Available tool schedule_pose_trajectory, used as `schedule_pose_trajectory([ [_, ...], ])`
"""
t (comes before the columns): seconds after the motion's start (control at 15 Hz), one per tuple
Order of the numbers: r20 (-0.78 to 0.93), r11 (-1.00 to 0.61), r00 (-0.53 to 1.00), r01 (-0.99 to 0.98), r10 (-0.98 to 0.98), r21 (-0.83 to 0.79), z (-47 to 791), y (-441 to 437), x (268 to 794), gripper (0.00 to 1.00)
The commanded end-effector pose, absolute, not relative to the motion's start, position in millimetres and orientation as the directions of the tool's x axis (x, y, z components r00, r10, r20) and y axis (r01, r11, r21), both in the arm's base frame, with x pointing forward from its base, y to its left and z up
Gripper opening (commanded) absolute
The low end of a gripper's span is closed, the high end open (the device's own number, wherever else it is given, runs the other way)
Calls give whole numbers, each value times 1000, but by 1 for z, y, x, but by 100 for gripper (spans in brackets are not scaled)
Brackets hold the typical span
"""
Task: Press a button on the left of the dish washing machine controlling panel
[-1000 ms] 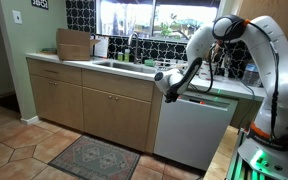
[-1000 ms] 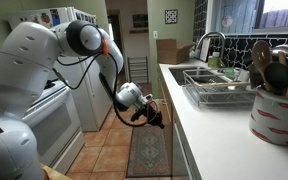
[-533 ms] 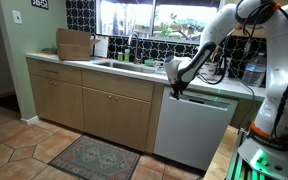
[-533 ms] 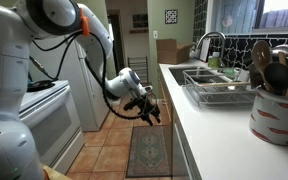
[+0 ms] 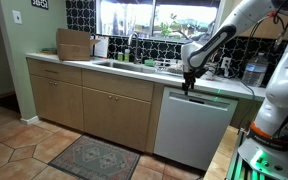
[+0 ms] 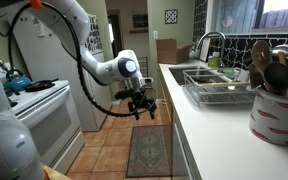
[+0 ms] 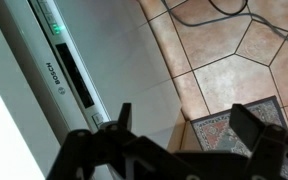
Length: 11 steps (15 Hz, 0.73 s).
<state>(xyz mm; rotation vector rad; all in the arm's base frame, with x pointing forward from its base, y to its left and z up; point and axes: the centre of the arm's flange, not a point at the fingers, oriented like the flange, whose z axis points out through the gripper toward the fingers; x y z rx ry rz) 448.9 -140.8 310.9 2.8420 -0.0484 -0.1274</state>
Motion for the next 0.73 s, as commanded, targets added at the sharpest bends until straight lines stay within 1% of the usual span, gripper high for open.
schedule_pose_trajectory([
  [0.0,-67,-982,997,-34,-48,187,337,-153,408,100],
  [0.27,-27,-989,998,64,61,131,342,-168,387,100],
  [0.33,-51,-984,998,31,22,177,339,-162,408,100],
  [0.67,-42,-986,998,56,50,157,342,-166,397,100],
])
